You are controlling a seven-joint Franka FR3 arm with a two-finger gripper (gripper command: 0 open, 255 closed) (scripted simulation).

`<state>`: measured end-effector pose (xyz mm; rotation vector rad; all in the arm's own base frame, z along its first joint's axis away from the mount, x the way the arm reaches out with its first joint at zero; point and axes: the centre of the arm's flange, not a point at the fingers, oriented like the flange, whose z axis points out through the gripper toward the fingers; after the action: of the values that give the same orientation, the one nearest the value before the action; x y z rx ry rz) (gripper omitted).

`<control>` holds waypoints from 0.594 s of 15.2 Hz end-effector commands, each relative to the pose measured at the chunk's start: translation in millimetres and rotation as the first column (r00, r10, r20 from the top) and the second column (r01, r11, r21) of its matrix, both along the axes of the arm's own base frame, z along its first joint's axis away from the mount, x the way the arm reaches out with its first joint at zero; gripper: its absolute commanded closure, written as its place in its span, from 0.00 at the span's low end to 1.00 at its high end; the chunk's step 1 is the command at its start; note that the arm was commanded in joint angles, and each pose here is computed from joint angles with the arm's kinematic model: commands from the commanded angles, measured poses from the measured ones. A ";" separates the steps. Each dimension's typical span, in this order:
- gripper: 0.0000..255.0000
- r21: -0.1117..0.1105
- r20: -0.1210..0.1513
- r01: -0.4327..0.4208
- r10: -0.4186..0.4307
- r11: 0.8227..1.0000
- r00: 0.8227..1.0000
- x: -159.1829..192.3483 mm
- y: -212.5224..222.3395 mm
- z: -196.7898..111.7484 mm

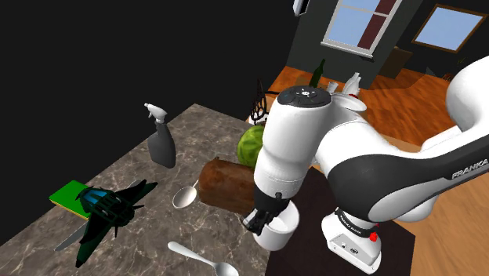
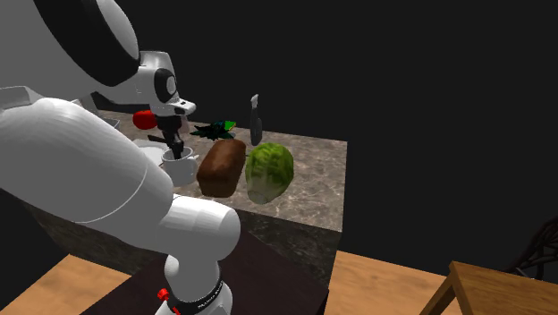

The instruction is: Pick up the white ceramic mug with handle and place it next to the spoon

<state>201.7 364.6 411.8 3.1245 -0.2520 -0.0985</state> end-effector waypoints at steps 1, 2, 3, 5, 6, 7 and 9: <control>1.00 -0.003 -0.002 0.001 -0.001 1.000 1.000 1.2 -1.6 -12.0; 1.00 -0.003 -0.002 0.001 -0.001 1.000 1.000 1.2 -1.6 -17.3; 1.00 -0.003 -0.002 0.001 -0.001 1.000 1.000 1.2 -1.6 -22.6; 1.00 -0.003 -0.002 0.001 -0.001 1.000 1.000 1.2 -1.6 -33.1; 1.00 -0.003 -0.002 0.001 -0.001 1.000 1.000 1.2 -1.6 -38.4; 1.00 -0.003 -0.002 0.001 -0.001 1.000 1.000 1.2 -1.6 -43.7; 1.00 -0.003 -0.002 0.001 -0.001 1.000 1.000 1.2 -1.6 -53.4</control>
<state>202.2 363.9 363.6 3.1220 -0.2526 -0.1008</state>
